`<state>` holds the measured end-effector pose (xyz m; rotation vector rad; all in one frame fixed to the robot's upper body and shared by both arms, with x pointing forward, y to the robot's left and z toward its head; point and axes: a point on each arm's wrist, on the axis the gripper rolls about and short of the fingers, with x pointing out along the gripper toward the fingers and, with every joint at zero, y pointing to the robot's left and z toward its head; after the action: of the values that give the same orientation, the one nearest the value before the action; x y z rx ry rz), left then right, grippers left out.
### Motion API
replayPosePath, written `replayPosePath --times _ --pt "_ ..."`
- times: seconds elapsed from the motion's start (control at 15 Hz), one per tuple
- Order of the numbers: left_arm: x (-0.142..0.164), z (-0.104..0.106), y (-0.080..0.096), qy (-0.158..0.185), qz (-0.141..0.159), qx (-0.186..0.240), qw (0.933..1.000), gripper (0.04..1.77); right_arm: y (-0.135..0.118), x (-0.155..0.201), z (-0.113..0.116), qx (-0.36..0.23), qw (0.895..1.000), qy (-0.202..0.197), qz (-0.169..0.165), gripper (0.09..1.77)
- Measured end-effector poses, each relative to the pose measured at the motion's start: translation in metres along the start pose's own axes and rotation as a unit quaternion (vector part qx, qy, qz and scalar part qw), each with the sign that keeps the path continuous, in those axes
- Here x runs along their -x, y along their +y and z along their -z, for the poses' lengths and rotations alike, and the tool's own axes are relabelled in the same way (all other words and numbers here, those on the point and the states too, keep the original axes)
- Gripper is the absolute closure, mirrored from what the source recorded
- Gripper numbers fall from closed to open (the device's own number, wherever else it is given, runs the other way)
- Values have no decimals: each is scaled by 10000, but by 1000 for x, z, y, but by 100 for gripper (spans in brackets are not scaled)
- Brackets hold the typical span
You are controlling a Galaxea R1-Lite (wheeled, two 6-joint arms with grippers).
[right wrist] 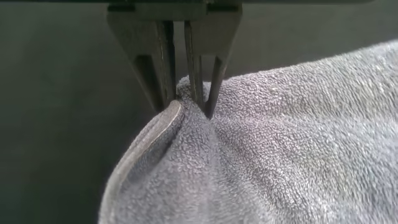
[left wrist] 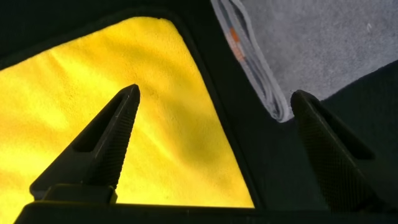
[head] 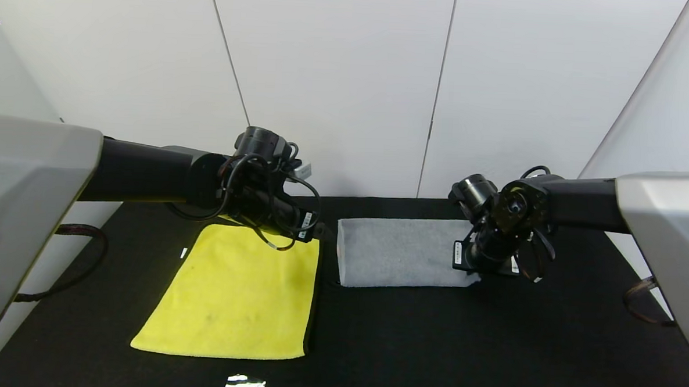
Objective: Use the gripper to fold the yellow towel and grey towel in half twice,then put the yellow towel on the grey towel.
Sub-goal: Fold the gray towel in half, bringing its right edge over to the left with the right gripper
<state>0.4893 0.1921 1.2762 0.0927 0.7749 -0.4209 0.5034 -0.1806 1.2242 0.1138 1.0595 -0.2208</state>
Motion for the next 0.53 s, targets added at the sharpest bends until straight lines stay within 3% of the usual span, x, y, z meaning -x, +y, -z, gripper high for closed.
replayPosePath --times 0.53 --pt "7 -4 10 -105 -84 87 9999 9 -13 12 -8 127 9983 -316 480 163"
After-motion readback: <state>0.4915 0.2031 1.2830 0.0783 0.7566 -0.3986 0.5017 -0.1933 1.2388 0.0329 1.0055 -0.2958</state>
